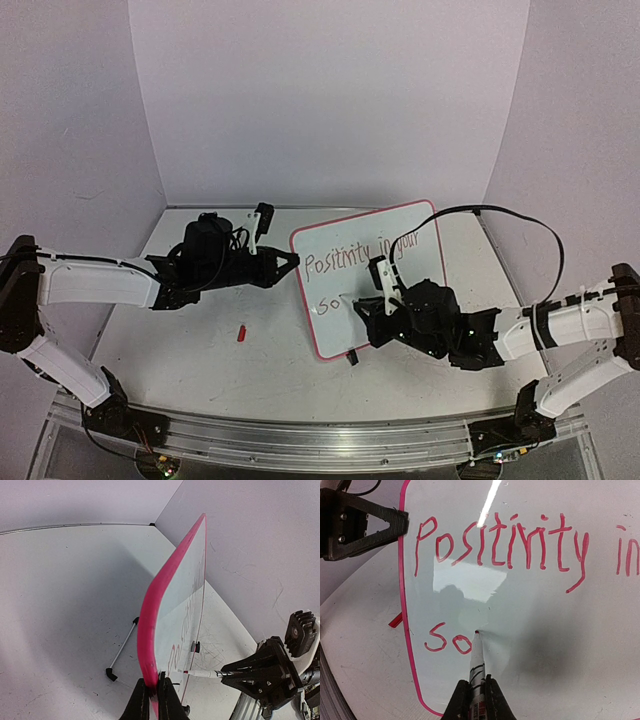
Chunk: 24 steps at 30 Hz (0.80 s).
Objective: Write a sentence on the whiteboard
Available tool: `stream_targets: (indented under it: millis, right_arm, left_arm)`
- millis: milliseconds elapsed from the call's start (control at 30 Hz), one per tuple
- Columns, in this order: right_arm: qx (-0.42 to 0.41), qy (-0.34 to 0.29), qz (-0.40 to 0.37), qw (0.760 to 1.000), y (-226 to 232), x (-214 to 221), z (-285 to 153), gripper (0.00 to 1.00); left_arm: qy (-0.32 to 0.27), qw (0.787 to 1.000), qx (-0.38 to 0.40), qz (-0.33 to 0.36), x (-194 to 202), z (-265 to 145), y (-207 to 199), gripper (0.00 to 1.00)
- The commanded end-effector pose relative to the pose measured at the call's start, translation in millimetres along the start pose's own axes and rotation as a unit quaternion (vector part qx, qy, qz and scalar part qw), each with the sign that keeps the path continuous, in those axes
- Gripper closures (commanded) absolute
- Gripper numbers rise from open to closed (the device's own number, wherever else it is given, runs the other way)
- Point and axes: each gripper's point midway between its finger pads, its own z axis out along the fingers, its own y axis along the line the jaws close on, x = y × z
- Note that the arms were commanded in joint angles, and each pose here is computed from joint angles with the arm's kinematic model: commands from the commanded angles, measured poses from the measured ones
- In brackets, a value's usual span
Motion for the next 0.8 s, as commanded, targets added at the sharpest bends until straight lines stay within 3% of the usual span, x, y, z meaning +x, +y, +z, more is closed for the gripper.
stream_targets:
  millis: [0, 767]
  right_arm:
    - [0.009, -0.025, 0.006, 1.000, 1.3, -19.0, 3.0, 1.00]
    - [0.010, 0.011, 0.008, 1.000, -3.0, 4.9, 1.1, 1.00]
  left_arm:
    - [-0.003, 1.000, -0.020, 0.023, -5.7, 1.3, 5.1, 1.00]
    - [-0.001, 1.000, -0.020, 0.023, -5.2, 2.7, 5.3, 1.00]
